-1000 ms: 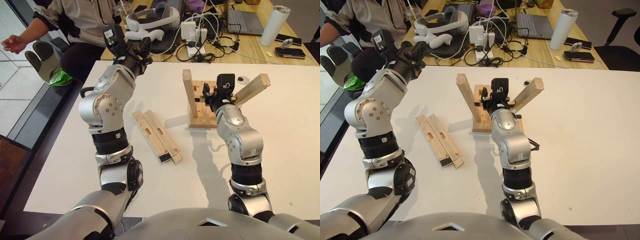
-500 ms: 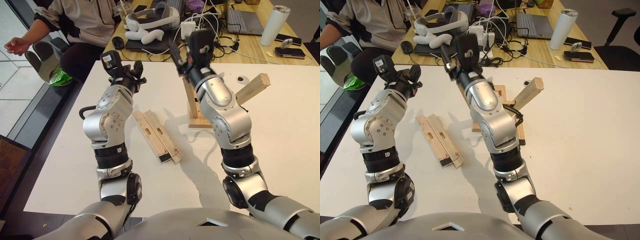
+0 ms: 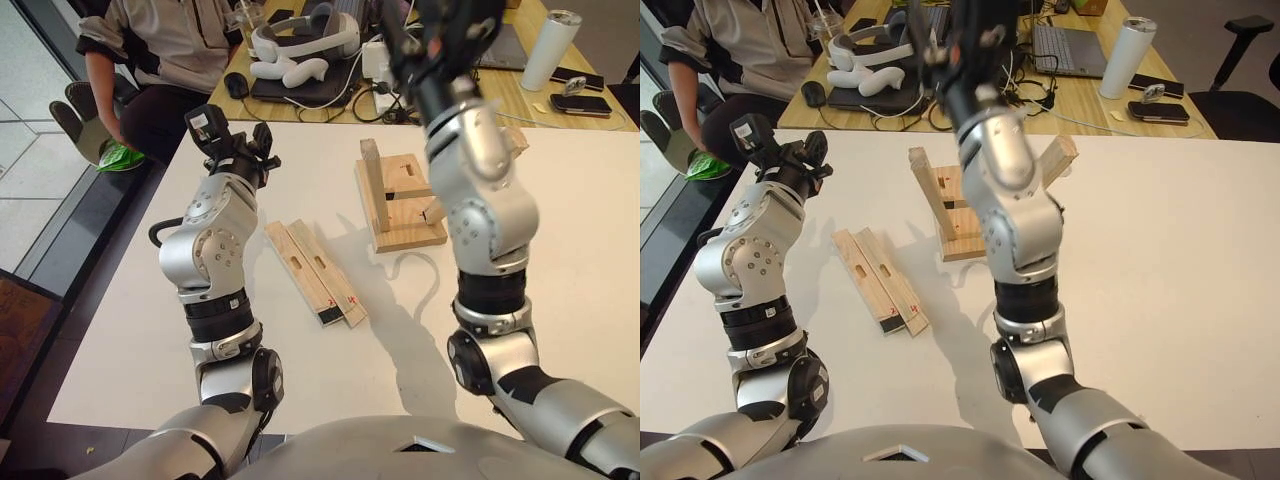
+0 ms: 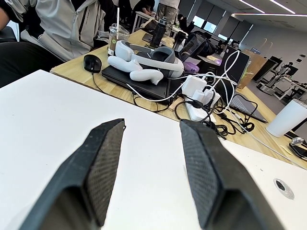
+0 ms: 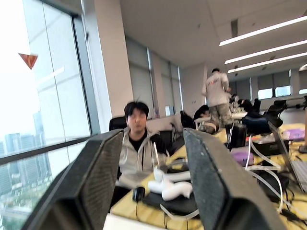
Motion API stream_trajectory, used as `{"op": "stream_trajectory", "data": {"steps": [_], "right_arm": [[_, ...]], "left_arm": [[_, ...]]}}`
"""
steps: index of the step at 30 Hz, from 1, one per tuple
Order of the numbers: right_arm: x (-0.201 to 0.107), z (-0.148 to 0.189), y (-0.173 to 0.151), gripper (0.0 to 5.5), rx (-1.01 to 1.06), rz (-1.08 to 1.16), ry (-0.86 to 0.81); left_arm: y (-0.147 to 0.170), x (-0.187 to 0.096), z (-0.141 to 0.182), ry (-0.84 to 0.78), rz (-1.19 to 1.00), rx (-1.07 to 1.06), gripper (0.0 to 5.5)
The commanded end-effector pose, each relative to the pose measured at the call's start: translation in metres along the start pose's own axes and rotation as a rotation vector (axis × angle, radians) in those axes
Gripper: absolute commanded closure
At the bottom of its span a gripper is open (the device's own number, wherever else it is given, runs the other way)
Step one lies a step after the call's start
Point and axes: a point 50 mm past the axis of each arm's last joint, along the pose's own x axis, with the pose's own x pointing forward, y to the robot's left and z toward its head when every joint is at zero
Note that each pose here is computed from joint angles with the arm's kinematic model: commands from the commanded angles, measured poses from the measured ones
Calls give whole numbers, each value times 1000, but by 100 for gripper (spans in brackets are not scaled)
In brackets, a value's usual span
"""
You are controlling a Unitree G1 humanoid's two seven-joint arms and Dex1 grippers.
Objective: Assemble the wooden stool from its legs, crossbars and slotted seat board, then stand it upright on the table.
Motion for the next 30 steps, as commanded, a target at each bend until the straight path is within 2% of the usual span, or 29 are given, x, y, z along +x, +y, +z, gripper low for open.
{"op": "stream_trajectory", "data": {"steps": [1,4,5,7,10,12,15,20,25,30], "right_arm": [[8,89,-43,317,-16,-105,-300],[-14,116,-114,317,-180,-312,-294],[-26,117,-137,317,-233,-387,-263],[-52,109,-171,352,-300,-508,-183],[-94,63,-213,414,-332,-675,57],[-118,24,-222,444,-297,-708,229],[-131,-19,-206,471,-211,-645,379],[-123,-54,-164,471,-76,-505,465],[-120,-77,-112,471,62,-347,536],[-125,-84,-97,471,91,-313,571]], "left_arm": [[6,0,8,-20,21,19,341],[12,-5,10,-34,52,11,341],[13,-6,9,-34,54,9,341],[12,-7,8,-30,51,6,341],[6,-7,6,-19,29,8,341],[-2,-4,5,-8,-2,13,341],[-21,-1,4,11,-68,33,341],[-42,-6,-15,105,-148,110,341],[-51,-13,-34,193,-188,160,341],[-51,-16,-37,209,-192,158,341]]}}
